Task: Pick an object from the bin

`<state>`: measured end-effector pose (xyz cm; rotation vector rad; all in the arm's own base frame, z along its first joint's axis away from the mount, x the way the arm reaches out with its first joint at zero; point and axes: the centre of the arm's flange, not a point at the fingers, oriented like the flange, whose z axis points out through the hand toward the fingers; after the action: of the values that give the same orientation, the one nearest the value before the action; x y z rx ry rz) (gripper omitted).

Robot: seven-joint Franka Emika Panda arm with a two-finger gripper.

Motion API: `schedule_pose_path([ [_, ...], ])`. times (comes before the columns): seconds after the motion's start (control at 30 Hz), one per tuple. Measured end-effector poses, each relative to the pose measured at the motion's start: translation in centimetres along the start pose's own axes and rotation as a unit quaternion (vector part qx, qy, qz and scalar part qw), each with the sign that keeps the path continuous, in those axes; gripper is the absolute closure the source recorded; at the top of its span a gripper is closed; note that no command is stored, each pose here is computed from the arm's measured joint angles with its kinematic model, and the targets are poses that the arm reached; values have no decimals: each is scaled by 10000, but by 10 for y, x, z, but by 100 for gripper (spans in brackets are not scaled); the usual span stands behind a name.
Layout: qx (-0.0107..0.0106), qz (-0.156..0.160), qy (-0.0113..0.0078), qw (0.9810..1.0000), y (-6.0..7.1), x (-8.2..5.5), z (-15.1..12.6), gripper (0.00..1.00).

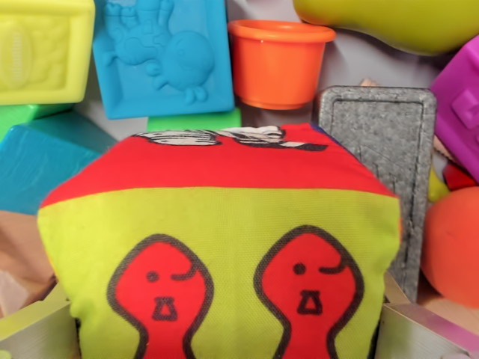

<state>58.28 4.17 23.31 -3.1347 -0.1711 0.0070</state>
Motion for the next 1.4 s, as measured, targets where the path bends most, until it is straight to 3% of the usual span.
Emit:
schedule_pose_path([
  [0.53,-10,-5,4,10000,0,-1,-51,100],
  [0.77,-13,-4,17,10000,0,-1,-82,100],
  [1.03,-16,-5,10,10000,0,-1,-115,100],
  [1.17,-18,-7,19,10000,0,-1,-133,100],
  [1.4,-19,-10,16,10000,0,-1,-162,100],
])
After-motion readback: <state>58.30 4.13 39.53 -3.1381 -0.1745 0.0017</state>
